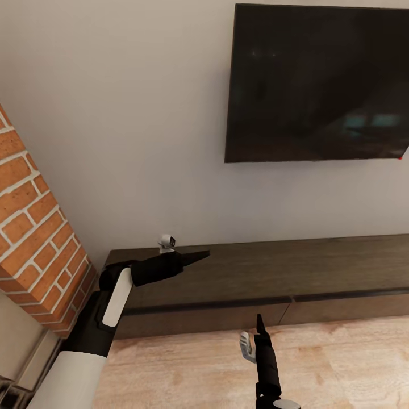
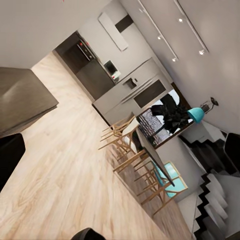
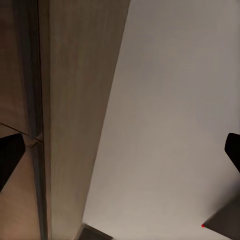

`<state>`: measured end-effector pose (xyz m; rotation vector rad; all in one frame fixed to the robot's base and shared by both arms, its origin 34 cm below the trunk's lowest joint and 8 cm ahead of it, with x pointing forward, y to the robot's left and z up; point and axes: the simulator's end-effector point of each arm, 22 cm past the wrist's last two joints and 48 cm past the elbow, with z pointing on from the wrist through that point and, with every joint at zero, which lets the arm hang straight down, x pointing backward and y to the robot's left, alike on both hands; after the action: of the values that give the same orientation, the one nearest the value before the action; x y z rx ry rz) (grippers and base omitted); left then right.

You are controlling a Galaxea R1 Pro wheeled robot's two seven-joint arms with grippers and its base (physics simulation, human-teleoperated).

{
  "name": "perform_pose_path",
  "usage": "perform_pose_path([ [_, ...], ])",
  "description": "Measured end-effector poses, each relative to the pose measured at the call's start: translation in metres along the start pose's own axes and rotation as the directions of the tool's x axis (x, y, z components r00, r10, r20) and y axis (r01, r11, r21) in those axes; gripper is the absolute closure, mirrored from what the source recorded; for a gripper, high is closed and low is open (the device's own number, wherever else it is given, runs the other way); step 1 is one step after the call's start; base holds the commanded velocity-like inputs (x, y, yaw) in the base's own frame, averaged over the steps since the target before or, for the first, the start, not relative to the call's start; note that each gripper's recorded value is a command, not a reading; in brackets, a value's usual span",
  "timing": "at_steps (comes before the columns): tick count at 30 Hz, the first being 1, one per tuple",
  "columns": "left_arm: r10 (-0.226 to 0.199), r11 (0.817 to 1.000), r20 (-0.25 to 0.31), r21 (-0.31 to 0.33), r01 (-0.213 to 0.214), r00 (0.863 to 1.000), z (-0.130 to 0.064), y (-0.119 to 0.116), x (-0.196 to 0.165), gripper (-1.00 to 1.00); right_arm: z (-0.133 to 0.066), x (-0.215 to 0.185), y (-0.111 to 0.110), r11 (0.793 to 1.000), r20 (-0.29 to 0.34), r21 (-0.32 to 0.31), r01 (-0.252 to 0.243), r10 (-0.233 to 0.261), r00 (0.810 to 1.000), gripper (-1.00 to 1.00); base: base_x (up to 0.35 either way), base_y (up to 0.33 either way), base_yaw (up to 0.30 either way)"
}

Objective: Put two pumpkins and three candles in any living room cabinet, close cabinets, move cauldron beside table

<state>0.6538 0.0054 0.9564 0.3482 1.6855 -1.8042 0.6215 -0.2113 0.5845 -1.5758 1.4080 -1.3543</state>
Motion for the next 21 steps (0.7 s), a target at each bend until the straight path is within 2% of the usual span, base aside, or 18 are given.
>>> perform_pose_path([
  [21,0.0,1.0,0.001,0.004,0.0,1.0,-0.006,0.028,0.026,-1.0,0.007,-0.011,0.036,1.0,-0.001,0.002,-0.003,0.003,1.0,-1.0,0.0,0.0,0.0],
])
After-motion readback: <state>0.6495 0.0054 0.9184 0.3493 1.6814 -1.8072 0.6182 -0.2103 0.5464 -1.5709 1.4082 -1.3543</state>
